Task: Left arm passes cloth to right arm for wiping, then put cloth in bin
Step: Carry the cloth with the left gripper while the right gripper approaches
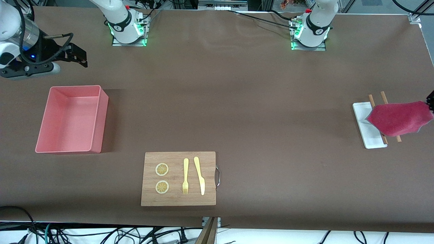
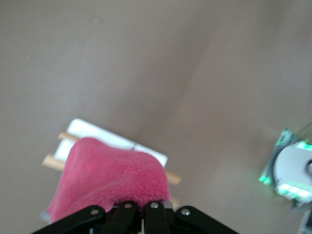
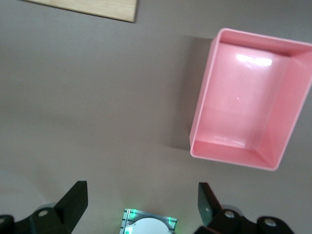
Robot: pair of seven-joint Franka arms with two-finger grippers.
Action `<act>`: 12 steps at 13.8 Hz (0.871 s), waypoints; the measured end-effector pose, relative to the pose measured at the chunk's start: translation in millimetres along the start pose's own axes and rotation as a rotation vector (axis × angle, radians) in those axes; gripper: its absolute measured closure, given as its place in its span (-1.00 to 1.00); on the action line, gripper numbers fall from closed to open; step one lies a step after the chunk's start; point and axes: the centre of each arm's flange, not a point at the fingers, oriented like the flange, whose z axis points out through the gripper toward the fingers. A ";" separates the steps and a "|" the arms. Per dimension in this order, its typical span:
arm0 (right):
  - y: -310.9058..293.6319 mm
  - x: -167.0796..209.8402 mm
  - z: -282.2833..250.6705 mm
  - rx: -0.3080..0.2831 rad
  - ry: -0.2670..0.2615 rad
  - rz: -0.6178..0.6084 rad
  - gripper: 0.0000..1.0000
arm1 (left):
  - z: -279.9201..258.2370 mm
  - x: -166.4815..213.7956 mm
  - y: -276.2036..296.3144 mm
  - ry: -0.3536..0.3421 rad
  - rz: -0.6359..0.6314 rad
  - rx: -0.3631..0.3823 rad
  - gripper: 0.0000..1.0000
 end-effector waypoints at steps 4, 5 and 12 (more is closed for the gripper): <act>-7.6 15.5 37.2 0.098 0.040 -0.191 -1.00 | 29.7 149.8 60.0 -0.077 -0.115 -0.023 0.95; -8.5 20.6 50.3 0.124 0.050 -0.236 -1.00 | 36.1 188.2 83.7 -0.086 -0.123 -0.023 0.95; 20.0 57.6 139.7 0.390 0.131 -0.653 -1.00 | 66.3 367.8 248.9 0.051 -0.271 -0.186 0.95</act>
